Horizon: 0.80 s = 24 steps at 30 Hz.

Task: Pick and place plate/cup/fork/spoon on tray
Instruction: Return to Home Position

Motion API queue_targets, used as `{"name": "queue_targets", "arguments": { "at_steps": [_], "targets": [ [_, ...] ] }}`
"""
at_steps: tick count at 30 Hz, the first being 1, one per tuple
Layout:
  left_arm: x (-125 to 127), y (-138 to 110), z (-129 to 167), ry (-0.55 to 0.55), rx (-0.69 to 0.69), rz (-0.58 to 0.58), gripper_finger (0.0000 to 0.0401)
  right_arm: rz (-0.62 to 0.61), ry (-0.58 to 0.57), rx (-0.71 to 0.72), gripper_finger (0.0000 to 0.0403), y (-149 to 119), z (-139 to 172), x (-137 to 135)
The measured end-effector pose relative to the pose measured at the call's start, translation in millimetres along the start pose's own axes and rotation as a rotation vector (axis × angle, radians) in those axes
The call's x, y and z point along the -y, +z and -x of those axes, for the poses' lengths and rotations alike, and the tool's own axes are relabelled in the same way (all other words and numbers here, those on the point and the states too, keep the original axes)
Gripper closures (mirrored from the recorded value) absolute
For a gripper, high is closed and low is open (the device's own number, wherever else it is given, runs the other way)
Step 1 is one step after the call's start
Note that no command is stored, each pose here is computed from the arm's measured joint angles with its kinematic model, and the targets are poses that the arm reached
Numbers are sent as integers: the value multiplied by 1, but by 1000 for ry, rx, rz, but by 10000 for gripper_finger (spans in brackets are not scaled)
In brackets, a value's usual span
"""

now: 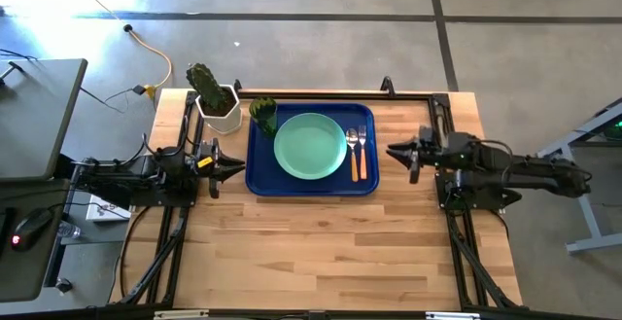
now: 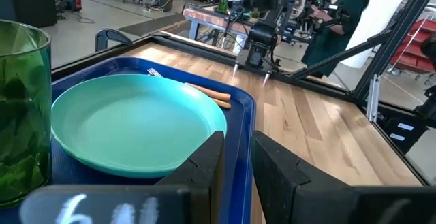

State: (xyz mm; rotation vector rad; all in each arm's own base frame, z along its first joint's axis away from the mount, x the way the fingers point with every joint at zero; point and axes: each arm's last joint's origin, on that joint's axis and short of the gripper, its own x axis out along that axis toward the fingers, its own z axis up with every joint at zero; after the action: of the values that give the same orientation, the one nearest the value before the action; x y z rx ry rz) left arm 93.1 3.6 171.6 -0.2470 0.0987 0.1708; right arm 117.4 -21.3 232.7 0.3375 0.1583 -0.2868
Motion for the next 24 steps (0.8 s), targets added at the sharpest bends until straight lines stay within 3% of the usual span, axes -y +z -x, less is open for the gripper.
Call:
{"name": "queue_targets", "arguments": {
  "at_steps": [14, 24],
  "targets": [
    [0, 0, 0, 0, 0, 0, 339, -19, 109, 139, 320, -33, 23, 9],
    [0, 0, 0, -1, 2, 0, 339, -20, 99, 167, 320, -52, 17, 15]
  ]
}}
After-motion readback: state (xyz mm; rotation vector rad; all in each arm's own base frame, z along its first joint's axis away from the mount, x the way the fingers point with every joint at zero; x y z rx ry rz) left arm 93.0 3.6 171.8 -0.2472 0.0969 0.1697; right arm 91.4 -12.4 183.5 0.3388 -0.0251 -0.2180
